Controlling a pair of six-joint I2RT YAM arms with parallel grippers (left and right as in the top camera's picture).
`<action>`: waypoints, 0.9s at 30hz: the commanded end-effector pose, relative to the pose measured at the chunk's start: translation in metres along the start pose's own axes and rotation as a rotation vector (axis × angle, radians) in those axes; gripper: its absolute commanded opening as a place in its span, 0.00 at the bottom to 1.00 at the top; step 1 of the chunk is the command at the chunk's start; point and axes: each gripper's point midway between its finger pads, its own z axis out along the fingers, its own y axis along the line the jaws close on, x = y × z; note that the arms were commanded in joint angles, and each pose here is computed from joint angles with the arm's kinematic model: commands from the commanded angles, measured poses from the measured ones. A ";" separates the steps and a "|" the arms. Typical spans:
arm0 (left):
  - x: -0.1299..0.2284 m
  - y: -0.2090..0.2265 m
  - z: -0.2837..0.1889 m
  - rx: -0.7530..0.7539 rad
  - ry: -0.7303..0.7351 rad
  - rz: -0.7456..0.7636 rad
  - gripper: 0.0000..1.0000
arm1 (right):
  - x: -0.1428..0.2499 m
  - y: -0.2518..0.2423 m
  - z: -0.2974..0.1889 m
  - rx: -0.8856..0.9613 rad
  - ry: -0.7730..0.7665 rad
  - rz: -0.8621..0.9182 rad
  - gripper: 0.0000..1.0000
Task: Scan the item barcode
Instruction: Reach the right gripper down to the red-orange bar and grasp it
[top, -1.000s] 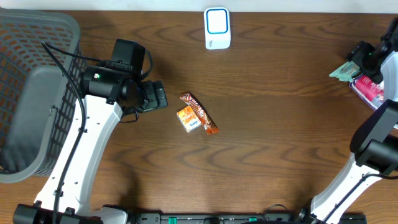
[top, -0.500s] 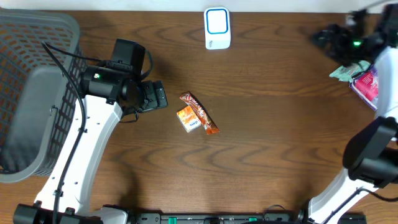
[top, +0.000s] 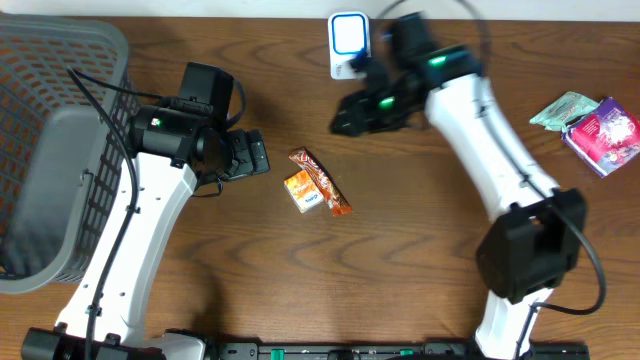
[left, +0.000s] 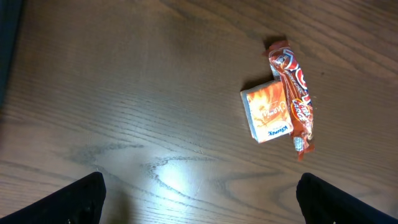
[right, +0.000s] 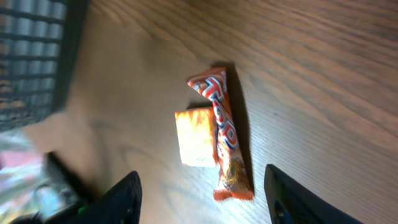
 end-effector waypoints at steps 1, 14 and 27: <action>-0.003 0.003 0.000 -0.017 -0.005 0.013 0.98 | -0.001 -0.014 0.033 0.216 -0.019 0.112 0.60; -0.003 0.003 0.000 -0.017 -0.005 0.013 0.98 | 0.063 -0.048 0.119 0.322 0.275 0.140 0.54; -0.003 0.003 0.000 -0.017 -0.005 0.013 0.98 | 0.080 -0.050 0.130 0.318 0.344 0.157 0.35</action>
